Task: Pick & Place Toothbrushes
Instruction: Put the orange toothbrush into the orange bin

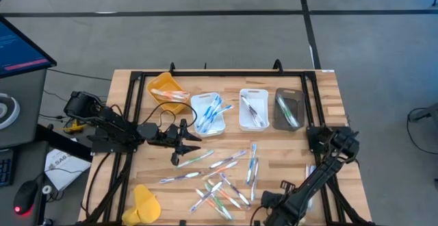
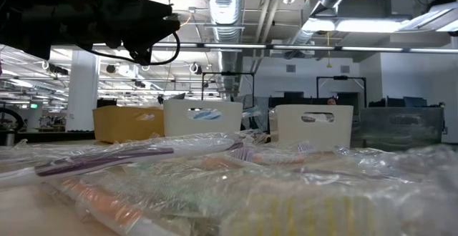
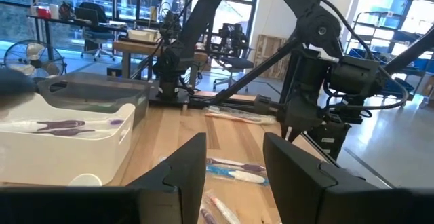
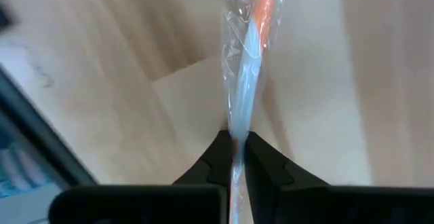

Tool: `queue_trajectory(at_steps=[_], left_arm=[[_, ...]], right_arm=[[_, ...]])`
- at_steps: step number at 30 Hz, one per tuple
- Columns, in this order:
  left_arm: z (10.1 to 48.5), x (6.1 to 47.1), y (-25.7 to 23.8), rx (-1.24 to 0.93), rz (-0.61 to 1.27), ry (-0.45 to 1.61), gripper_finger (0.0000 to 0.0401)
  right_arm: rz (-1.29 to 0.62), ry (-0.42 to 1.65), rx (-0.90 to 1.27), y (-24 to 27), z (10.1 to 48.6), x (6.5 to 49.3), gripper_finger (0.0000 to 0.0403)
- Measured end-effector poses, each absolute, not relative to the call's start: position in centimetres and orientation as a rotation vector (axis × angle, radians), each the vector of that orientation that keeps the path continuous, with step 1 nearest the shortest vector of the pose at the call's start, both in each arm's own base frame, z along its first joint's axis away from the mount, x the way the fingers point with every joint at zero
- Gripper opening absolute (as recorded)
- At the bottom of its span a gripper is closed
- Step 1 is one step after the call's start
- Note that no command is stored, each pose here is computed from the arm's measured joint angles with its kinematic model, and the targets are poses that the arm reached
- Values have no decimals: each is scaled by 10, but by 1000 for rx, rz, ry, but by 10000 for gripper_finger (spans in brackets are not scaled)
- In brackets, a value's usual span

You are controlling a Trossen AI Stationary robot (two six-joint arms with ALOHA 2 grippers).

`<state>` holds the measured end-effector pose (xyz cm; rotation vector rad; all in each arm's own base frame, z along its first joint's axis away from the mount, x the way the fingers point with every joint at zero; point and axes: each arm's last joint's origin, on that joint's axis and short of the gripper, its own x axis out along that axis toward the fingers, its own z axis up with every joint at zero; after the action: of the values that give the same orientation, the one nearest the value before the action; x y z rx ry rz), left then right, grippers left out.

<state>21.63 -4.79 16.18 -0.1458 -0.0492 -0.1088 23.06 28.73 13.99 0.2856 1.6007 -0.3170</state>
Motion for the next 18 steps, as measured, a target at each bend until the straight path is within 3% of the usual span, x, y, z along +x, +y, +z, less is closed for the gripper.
queue_trajectory(at_steps=[18], left_arm=[[162, 216, -49, -145, -133, -47, 140]], right_arm=[[-340, 1614, 264, 296, 182, 236, 13]])
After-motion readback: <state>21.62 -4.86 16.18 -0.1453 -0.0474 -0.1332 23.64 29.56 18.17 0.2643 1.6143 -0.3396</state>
